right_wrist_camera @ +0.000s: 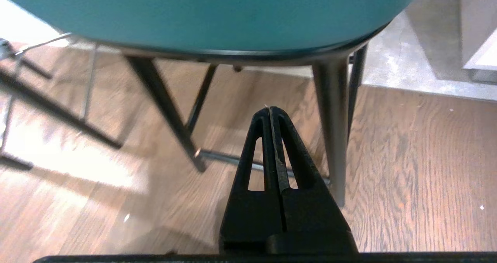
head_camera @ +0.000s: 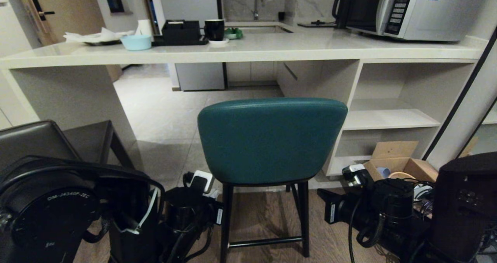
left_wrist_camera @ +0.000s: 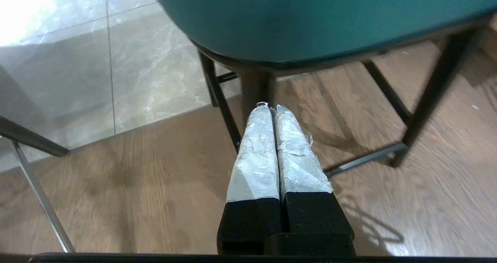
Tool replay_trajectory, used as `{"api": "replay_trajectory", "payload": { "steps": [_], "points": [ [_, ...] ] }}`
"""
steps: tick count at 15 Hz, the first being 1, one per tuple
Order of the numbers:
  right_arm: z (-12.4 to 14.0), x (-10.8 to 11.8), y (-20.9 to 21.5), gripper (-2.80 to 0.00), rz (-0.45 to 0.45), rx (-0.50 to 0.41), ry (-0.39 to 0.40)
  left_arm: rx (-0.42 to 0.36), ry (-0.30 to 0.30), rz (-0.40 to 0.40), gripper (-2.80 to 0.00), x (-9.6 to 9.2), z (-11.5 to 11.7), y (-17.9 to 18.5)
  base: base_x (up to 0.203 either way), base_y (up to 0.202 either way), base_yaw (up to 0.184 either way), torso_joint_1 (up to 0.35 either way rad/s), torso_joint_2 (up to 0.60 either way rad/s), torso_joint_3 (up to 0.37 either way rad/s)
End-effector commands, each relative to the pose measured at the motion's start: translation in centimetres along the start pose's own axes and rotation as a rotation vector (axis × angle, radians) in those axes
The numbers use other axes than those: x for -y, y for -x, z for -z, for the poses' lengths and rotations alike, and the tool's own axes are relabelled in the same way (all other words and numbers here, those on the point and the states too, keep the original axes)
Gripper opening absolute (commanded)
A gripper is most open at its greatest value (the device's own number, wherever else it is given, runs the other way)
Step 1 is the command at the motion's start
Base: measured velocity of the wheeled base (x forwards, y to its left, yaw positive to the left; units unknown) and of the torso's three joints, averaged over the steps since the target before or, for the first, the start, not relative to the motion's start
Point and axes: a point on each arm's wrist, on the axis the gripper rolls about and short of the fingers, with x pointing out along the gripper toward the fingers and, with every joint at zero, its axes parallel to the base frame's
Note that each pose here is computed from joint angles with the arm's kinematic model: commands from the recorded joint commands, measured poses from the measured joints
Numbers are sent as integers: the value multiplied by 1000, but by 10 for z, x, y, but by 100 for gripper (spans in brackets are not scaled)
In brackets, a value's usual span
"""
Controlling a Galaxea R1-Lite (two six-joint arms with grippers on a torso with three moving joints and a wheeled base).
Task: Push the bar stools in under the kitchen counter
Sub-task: Push the blue chair back under the dining table
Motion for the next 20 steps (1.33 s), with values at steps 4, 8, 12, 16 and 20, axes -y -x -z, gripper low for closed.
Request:
{"api": "replay_trajectory", "payload": {
  "steps": [4, 8, 12, 16, 20],
  "points": [
    [20, 11, -29, -280, 55, -34, -12, -28, 10, -35, -280, -11, 11, -9, 0, 0, 0, 0, 0, 0],
    [-3, 39, -5, -280, 142, 28, -46, -32, 147, -91, -280, -41, -5, 26, 0, 0, 0, 0, 0, 0],
    [-45, 66, 10, -280, 235, 195, -33, 218, 178, -184, -280, -82, -64, 9, 0, 0, 0, 0, 0, 0],
    [-78, 74, -9, -280, 303, 300, -15, 335, 161, -154, -280, -66, -93, 1, 0, 0, 0, 0, 0, 0],
    [-111, 73, -30, -280, 308, 352, 9, 329, 155, -130, -280, -54, -104, -9, 0, 0, 0, 0, 0, 0]
  ]
}}
